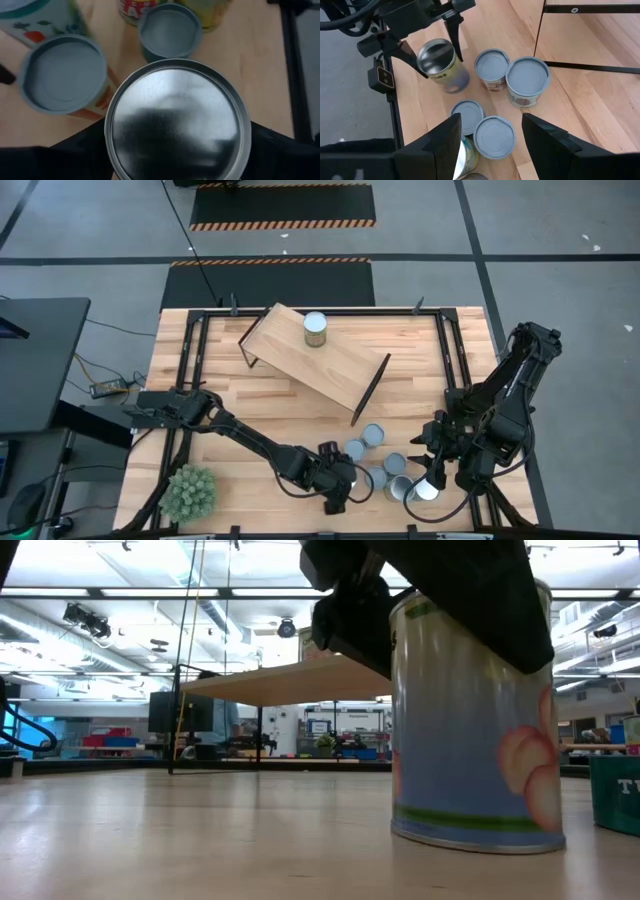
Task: Pick and place cans onto a shelf
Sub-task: Put the canned peaches on the shelf
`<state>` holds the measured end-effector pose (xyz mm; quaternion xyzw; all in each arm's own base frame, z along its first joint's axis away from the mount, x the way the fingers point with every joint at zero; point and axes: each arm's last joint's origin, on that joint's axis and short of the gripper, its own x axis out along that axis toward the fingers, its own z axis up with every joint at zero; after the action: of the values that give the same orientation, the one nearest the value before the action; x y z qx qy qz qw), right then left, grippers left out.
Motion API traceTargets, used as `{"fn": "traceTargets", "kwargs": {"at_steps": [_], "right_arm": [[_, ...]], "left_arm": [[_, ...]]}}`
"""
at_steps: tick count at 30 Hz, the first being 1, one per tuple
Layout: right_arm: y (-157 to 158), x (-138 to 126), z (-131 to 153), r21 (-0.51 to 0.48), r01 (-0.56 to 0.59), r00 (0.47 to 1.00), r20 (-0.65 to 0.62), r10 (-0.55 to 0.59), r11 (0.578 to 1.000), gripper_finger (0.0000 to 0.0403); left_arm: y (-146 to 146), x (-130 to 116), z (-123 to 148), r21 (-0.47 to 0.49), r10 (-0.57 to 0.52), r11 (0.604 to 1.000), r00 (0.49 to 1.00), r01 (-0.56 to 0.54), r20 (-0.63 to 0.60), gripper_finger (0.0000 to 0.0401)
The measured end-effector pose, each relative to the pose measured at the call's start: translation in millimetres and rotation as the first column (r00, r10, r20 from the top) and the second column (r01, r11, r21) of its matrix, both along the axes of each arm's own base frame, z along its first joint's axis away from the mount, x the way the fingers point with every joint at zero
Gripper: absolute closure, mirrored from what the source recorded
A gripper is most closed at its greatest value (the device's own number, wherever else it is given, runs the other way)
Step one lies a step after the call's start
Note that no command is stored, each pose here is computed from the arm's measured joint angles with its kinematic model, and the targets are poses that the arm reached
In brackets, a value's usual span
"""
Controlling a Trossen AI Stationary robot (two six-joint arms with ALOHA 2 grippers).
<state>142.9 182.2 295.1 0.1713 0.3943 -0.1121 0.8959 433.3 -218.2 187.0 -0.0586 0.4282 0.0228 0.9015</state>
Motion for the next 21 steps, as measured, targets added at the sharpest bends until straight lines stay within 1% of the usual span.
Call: {"fn": "traceTargets", "kwargs": {"at_steps": [4,6,11,13,16,21], "right_arm": [[0.0,0.0,0.0,0.001,0.001,1.000,0.000,-0.001,1.000,0.0186],[0.0,0.0,0.0,0.006,0.006,1.000,0.000,-0.006,1.000,0.0186],[0.4,0.7,0.2,0.033,-0.008,1.000,-0.023,0.009,0.999,0.0186],[-1.1,0.6,2.1,0.043,-0.015,1.000,-0.023,0.016,0.999,0.0186],[-4.2,0.3,7.4,0.053,-0.028,1.000,0.004,0.028,0.998,0.0186],[-13.8,0.0,14.9,0.027,-0.008,0.998,0.060,0.007,1.000,0.0186]], "left_arm": [[0.9,-2.5,5.4,-0.006,-0.078,0.997,0.997,0.078,-0.026,0.0094],[3.1,-7.1,10.8,0.013,-0.117,0.993,0.992,0.118,-0.056,0.0094],[16.9,-15.1,36.9,0.041,-0.225,0.973,0.971,0.228,-0.081,0.0094],[24.0,-18.0,48.4,0.045,-0.269,0.961,0.960,0.273,-0.082,0.0094],[37.9,-22.4,71.7,0.024,-0.333,0.942,0.941,0.335,-0.056,0.0094],[63.3,-33.3,111.7,-0.016,-0.389,0.921,0.921,0.389,0.012,0.0094]]}}
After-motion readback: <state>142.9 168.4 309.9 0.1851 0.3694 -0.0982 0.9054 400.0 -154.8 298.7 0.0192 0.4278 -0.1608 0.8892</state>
